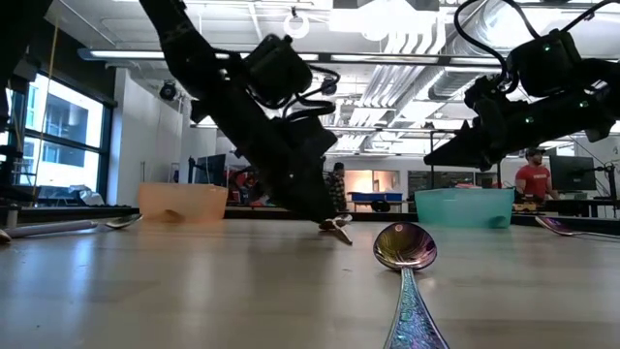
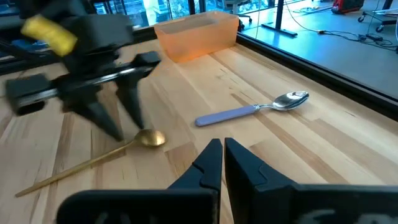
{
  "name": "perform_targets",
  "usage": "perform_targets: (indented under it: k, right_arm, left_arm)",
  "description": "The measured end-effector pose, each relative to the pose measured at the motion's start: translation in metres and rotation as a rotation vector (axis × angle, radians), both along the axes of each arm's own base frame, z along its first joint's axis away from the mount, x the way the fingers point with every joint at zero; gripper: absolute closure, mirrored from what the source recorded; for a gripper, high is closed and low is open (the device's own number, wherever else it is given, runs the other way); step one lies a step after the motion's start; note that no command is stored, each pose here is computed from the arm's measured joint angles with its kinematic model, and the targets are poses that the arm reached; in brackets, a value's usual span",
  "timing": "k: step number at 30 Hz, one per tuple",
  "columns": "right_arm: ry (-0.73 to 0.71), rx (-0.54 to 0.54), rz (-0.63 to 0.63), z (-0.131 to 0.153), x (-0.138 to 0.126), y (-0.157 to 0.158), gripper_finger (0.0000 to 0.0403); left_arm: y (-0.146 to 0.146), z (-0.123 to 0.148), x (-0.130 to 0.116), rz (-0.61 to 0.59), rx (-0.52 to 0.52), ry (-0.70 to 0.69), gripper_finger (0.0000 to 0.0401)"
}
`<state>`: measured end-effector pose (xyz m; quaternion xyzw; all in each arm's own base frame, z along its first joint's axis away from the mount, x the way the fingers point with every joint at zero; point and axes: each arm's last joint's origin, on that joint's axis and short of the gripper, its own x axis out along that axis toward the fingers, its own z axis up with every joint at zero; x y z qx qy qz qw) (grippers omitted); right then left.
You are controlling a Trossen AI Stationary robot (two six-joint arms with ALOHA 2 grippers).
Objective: Sort silverware by color (type)
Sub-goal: Put the gold spoon into the pink bin
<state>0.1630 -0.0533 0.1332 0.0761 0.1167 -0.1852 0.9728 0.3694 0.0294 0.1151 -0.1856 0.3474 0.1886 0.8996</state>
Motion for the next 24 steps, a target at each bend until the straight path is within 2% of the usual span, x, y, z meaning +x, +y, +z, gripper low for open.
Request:
perform_targets:
  k: [3, 7, 12, 17, 24]
  right_arm:
    - [0.003, 0.001, 0.000, 0.000, 0.000, 0.000, 0.0401]
    - [0.003, 0.001, 0.000, 0.000, 0.000, 0.000, 0.0401]
    - [0.003, 0.001, 0.000, 0.000, 0.000, 0.000, 0.0401]
    - [0.003, 0.001, 0.000, 0.000, 0.000, 0.000, 0.0401]
    - [0.003, 0.001, 0.000, 0.000, 0.000, 0.000, 0.0401]
  left_arm:
    - [-0.015, 0.000, 0.000, 0.025, -0.004, -0.004, 0.0258]
    - [-0.022, 0.000, 0.001, 0.079, -0.072, -0.026, 0.0258]
    - [-0.018, 0.000, 0.001, 0.147, -0.133, -0.051, 0.0258]
    - [-0.014, -0.002, 0.001, 0.158, -0.199, -0.051, 0.0258]
    - [-0.008, 0.000, 0.004, 0.165, -0.206, -0.094, 0.0258]
